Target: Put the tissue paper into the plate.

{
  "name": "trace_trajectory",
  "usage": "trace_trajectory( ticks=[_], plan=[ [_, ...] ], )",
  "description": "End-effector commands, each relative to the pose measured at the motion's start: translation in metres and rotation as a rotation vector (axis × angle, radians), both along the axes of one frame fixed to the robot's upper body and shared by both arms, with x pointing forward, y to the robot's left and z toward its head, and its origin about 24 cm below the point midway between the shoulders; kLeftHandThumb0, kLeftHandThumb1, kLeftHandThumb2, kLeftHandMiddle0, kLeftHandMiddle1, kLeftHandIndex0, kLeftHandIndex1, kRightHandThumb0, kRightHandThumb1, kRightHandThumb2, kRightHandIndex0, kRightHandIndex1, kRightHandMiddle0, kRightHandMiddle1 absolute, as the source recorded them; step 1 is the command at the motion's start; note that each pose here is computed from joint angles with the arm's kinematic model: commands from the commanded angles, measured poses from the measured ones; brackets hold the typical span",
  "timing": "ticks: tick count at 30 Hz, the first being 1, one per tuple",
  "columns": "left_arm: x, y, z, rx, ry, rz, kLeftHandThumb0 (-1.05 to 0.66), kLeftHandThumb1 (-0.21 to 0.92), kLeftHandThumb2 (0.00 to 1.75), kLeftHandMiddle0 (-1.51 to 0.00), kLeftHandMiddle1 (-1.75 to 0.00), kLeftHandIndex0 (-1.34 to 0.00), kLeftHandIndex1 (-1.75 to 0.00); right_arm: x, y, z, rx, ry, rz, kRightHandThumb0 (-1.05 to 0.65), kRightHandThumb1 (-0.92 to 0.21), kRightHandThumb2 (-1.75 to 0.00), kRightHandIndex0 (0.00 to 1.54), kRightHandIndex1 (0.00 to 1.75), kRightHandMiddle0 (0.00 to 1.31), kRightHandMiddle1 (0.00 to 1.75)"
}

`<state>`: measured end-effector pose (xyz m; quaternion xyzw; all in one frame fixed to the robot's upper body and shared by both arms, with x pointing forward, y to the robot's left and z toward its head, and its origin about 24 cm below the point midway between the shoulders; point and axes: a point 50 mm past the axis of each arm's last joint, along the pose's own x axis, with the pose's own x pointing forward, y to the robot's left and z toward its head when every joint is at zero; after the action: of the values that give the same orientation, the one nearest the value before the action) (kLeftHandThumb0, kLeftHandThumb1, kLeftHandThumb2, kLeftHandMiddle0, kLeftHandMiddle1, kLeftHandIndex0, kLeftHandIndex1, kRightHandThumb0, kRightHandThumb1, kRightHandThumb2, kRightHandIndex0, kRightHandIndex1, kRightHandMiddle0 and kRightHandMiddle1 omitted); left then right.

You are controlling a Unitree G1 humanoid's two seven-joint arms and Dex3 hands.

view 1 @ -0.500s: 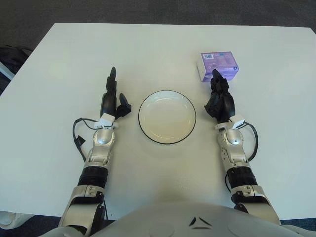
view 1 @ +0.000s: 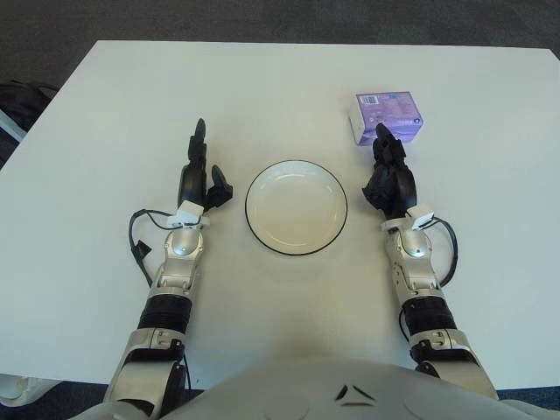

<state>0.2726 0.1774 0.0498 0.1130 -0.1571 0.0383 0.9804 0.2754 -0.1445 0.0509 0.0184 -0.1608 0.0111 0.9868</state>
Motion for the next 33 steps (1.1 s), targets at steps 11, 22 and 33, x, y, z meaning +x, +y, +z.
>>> trace_trajectory(
  ticks=[11, 22, 33],
  plan=[
    [-0.036, -0.006, -0.064, -0.044, 0.261, 0.035, -0.94, 0.92, 1.19, 0.0, 0.0, 0.0, 0.0, -0.055, -0.019, -0.043, -0.016, 0.224, -0.069, -0.63, -0.92, -1.04, 0.12, 0.01, 0.0, 0.34],
    [-0.035, -0.007, -0.064, -0.046, 0.259, 0.041, -0.95, 0.92, 1.19, 0.0, 0.0, 0.0, 0.0, -0.062, -0.039, -0.009, -0.058, 0.121, -0.117, -0.62, -0.92, -1.03, 0.13, 0.01, 0.0, 0.38],
    [-0.032, -0.009, -0.065, -0.047, 0.264, 0.05, -0.95, 0.92, 1.2, 0.0, 0.0, 0.0, 0.0, -0.05, -0.07, 0.026, -0.107, -0.028, -0.236, -0.62, -0.92, -1.01, 0.13, 0.01, 0.0, 0.35]
  ],
)
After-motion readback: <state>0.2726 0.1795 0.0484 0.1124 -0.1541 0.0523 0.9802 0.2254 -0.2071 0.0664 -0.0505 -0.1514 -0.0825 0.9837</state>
